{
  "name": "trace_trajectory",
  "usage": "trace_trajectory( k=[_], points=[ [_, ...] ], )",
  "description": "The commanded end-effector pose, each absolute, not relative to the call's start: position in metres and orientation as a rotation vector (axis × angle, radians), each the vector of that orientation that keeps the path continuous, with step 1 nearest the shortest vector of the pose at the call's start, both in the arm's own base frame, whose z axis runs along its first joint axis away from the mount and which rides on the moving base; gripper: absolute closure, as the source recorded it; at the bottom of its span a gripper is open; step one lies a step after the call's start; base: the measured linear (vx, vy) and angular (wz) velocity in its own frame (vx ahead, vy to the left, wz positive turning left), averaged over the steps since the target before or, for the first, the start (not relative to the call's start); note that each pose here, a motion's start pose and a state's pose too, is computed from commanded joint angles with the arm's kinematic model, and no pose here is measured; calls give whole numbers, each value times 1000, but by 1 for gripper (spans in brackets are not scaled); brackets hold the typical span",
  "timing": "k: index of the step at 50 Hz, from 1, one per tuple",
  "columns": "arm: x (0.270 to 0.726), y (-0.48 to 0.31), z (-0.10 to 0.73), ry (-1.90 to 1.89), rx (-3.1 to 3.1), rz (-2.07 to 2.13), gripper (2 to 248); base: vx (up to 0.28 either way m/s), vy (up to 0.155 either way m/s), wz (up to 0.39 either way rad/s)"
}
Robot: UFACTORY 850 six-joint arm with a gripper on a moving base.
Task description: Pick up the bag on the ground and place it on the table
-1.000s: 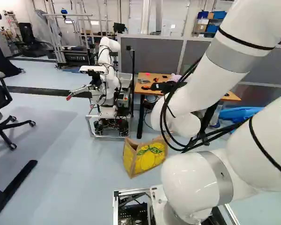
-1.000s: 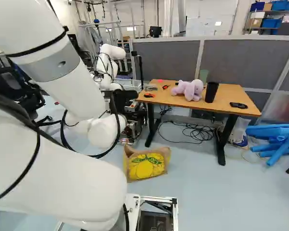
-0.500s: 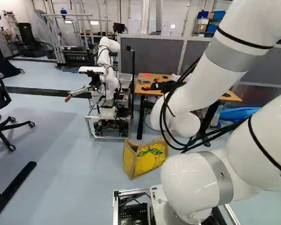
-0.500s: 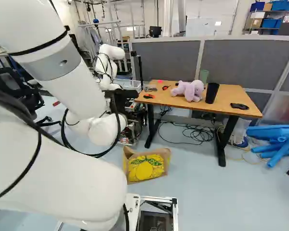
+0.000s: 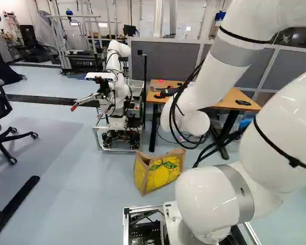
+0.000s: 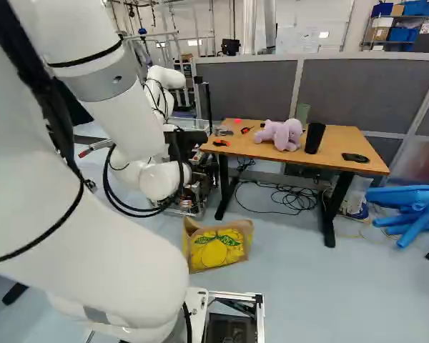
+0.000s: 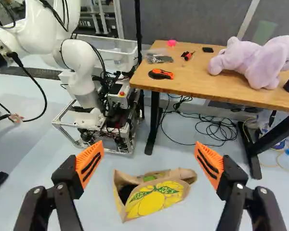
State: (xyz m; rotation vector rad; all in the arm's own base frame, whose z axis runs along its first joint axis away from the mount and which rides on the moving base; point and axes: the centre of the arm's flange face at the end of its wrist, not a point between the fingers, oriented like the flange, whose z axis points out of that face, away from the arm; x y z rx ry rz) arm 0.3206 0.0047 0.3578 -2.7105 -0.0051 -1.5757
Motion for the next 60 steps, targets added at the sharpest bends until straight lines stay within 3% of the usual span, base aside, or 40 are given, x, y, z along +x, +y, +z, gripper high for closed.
trace_trajectory(
  k=[60],
  points=[
    [414,12,328,204,-2978,-902,3,0,0,0]
  ],
)
